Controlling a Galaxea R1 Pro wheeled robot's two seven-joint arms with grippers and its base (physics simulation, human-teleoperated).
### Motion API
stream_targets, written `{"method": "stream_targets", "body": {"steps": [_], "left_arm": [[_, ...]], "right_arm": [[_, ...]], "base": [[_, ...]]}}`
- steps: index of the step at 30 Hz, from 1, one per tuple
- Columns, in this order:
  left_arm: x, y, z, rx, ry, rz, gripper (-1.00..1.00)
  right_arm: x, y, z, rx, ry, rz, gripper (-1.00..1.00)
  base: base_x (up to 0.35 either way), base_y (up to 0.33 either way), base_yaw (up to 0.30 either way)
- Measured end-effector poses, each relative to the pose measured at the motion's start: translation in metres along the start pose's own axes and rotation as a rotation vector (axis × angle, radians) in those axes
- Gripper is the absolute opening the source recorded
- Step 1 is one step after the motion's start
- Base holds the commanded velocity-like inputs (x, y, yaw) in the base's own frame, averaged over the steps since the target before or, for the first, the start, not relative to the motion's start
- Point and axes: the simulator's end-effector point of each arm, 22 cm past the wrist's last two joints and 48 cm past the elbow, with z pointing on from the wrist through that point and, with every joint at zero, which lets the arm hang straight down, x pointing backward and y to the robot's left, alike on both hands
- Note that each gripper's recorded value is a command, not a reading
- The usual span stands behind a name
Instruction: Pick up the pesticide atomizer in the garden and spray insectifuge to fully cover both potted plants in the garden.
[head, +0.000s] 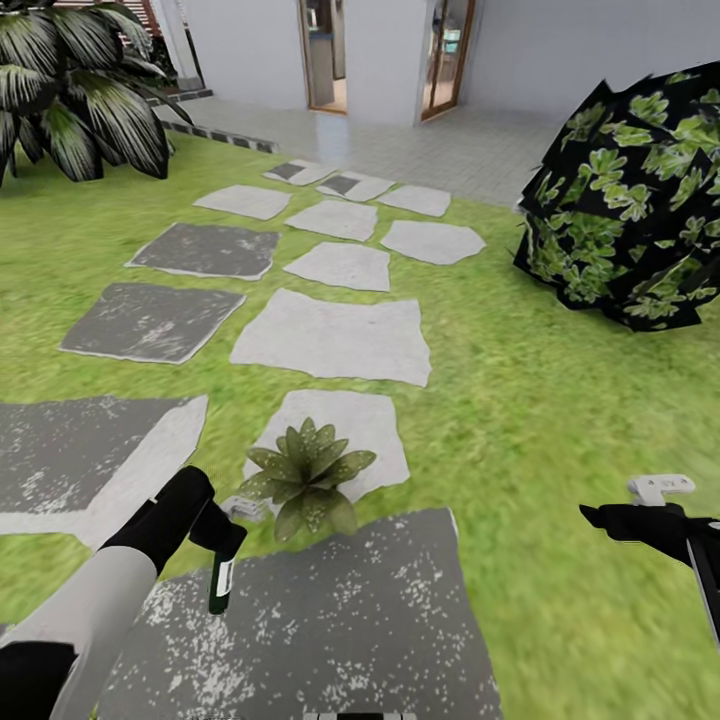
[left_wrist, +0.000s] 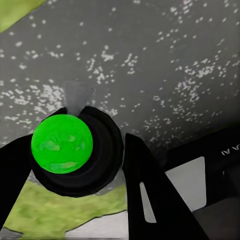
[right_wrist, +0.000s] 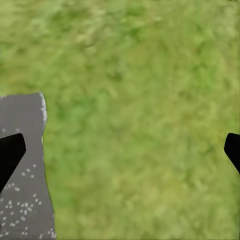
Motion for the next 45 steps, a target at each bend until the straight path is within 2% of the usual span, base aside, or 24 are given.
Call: {"method": "stream_targets", "body": {"steps": [10, 26, 36, 45], "left_arm": [[0.006, 0.001, 0.006, 0.004, 0.013, -0.005, -1.00], [0.007, 0.002, 0.008, 0.005, 0.016, -0.008, -1.00], [0.009, 0.002, 0.012, 0.008, 0.022, -0.011, -1.00], [0.010, 0.002, 0.016, 0.009, 0.031, -0.009, -1.00]], "right_arm": [[0.002, 0.001, 0.002, -0.001, 0.006, -0.002, 1.00], [0.004, 0.000, 0.004, 0.001, 0.011, 0.000, 1.00], [0.007, 0.001, 0.007, -0.001, 0.019, -0.003, 1.00], [0.010, 0.002, 0.009, -0.001, 0.026, -0.004, 1.00]], "base": [[0.003, -0.030, 0.154], [0.000, -0.263, 0.085], [0.000, -0.269, 0.179], [0.000, -0.038, 0.199]]}}
